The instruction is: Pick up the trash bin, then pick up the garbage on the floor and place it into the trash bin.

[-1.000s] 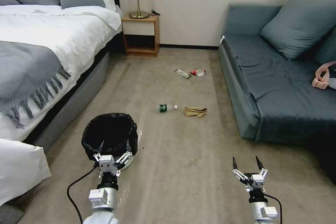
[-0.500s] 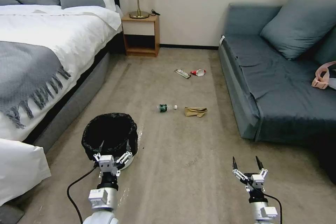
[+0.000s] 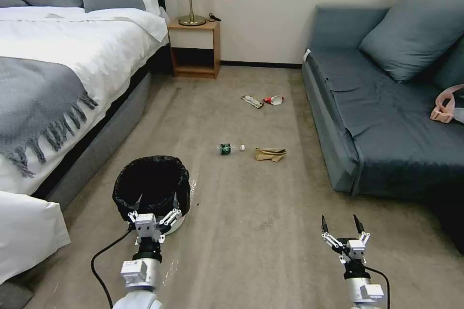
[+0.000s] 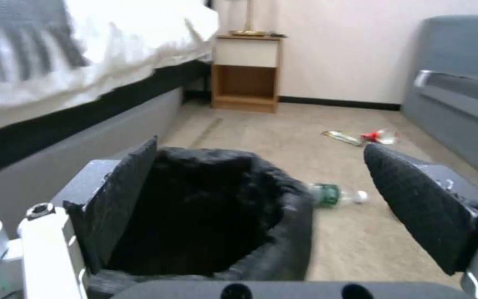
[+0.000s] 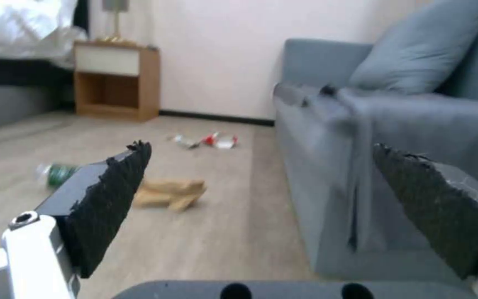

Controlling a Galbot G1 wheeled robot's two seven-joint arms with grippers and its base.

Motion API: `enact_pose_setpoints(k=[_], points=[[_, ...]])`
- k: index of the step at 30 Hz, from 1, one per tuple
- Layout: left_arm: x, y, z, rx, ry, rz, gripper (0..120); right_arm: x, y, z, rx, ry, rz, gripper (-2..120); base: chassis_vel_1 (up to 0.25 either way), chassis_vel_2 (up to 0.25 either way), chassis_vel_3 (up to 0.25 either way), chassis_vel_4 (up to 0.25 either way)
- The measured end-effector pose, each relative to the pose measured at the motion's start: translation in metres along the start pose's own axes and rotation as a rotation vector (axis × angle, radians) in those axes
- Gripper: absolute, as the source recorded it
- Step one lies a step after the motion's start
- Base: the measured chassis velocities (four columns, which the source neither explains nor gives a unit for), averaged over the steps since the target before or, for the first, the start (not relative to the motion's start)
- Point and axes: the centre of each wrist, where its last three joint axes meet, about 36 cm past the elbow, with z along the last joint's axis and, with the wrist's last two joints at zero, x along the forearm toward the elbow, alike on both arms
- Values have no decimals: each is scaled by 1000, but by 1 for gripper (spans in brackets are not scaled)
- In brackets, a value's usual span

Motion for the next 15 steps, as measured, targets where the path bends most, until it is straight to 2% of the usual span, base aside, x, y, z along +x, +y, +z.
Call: enact_pose_setpoints(k=[1,6,7,8,10,11,14,15], points=[[-4,11,-10,2,5,-30,100,-8,-1,-10,-14,-2,17,100,0,0,0,0],[-8,23,-20,5,15,-55,100,-17,-2,-23,-26,-9,25,100,0,0,0,0],[-11,32,-32,7,13,-79,100,-23,-3,-33,-36,-12,35,100,0,0,0,0],[-11,32,-32,7,13,-79,100,-23,-3,-33,-36,-12,35,100,0,0,0,0],[-17,52,-57,19,26,-129,100,-36,-2,-56,-63,-11,48,100,0,0,0,0],[-17,52,-57,19,26,-129,100,-36,-2,-56,-63,-11,48,100,0,0,0,0],[-23,73,-94,32,35,-177,100,-50,3,-87,-102,-1,58,100,0,0,0,0],[-23,73,-94,32,35,-177,100,-50,3,-87,-102,-1,58,100,0,0,0,0]])
